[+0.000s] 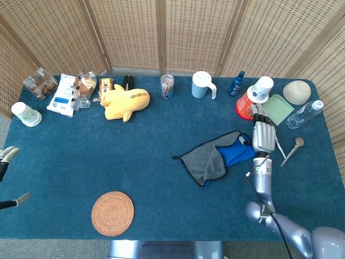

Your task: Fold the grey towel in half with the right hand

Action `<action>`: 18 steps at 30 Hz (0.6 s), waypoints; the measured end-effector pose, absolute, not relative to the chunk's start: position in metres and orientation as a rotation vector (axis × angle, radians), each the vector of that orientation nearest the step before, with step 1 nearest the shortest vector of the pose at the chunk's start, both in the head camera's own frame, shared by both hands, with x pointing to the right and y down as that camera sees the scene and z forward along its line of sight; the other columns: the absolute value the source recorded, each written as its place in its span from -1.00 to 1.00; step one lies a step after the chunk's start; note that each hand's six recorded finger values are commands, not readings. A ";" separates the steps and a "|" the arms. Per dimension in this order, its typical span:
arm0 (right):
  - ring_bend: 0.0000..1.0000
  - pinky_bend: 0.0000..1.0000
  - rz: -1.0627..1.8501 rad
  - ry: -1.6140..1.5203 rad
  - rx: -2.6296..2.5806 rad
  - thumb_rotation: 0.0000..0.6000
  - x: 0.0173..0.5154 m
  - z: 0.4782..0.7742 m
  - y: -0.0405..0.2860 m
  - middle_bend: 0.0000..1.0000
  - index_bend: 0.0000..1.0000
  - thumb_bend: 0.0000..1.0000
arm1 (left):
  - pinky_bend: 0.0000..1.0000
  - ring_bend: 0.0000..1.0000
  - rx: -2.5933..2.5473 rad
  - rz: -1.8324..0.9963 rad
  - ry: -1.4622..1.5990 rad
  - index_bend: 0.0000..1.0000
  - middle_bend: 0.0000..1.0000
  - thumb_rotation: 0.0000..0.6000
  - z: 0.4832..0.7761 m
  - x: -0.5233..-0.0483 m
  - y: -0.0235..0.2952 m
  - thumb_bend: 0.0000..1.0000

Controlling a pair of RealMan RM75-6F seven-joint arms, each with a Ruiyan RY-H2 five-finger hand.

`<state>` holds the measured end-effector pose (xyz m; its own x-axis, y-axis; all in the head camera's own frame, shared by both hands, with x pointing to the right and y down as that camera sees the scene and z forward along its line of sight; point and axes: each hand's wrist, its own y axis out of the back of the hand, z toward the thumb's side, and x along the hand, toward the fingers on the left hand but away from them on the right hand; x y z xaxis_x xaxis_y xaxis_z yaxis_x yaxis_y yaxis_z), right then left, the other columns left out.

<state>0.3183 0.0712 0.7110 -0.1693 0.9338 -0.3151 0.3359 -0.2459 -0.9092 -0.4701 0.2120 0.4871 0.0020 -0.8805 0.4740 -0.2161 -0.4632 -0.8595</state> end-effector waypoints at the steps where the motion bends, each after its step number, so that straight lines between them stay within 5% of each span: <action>1: -1.00 -0.43 1.438 -1.465 -1.559 1.00 0.318 0.712 0.072 -1.00 -1.00 -1.00 | -1.00 -1.00 -1.713 -1.499 1.135 -1.00 -1.00 1.00 0.487 -0.470 0.212 -0.74; 18: -1.00 -0.49 1.534 -1.437 -1.445 1.00 0.317 0.724 0.071 -1.00 -1.00 -0.91 | -1.00 -1.00 -1.712 -1.503 1.123 -1.00 -1.00 1.00 0.488 -0.469 0.213 -0.74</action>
